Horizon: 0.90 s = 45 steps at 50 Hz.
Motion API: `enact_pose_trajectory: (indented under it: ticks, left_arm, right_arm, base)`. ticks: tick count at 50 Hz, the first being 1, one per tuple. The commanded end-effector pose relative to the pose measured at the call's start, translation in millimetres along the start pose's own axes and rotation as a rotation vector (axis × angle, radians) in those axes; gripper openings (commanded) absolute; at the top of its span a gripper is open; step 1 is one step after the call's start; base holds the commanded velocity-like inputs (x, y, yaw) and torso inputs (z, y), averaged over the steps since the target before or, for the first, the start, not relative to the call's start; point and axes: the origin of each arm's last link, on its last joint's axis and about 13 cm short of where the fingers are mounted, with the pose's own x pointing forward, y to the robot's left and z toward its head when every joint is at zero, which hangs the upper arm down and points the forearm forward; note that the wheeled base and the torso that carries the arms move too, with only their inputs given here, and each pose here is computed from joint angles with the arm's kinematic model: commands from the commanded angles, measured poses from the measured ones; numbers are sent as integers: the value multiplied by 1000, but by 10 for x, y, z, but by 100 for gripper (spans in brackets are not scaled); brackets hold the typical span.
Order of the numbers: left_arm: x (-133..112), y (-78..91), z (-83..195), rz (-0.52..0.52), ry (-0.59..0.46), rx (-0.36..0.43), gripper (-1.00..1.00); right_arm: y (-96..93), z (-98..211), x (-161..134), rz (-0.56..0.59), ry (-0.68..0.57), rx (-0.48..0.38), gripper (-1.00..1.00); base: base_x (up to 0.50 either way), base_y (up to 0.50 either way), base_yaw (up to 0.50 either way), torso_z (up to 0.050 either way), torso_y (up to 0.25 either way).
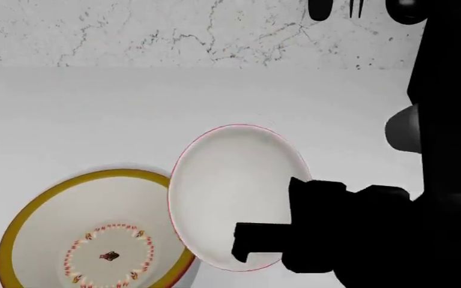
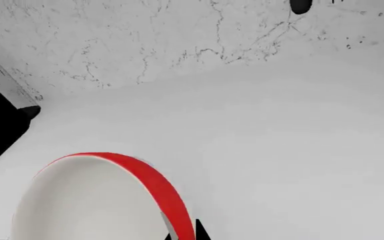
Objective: Stack the bowls from largest to smallest.
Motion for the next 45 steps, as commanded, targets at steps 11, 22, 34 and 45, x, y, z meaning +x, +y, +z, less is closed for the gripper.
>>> enact_pose_trajectory:
  ticks: [11, 22, 34, 45]
  left_arm:
    - [-4, 33, -19, 1, -6, -16, 100]
    - [-18, 97, 2, 11, -14, -33, 100]
    - [-16, 130, 16, 24, -17, -44, 100]
    - [-11, 135, 12, 25, -17, -45, 100]
  right_arm:
    - [875, 652, 363, 213, 131, -25, -100]
    - [995, 423, 1130, 117, 340, -6, -100]
    - [941, 185, 1225, 73, 398, -3, -100]
    - [991, 153, 1131, 91, 398, -20, -100]
  base:
    - [0, 0, 0, 0, 0]
    - [0, 0, 0, 0, 0]
    - [0, 0, 0, 0, 0]
    - [0, 0, 0, 0, 1]
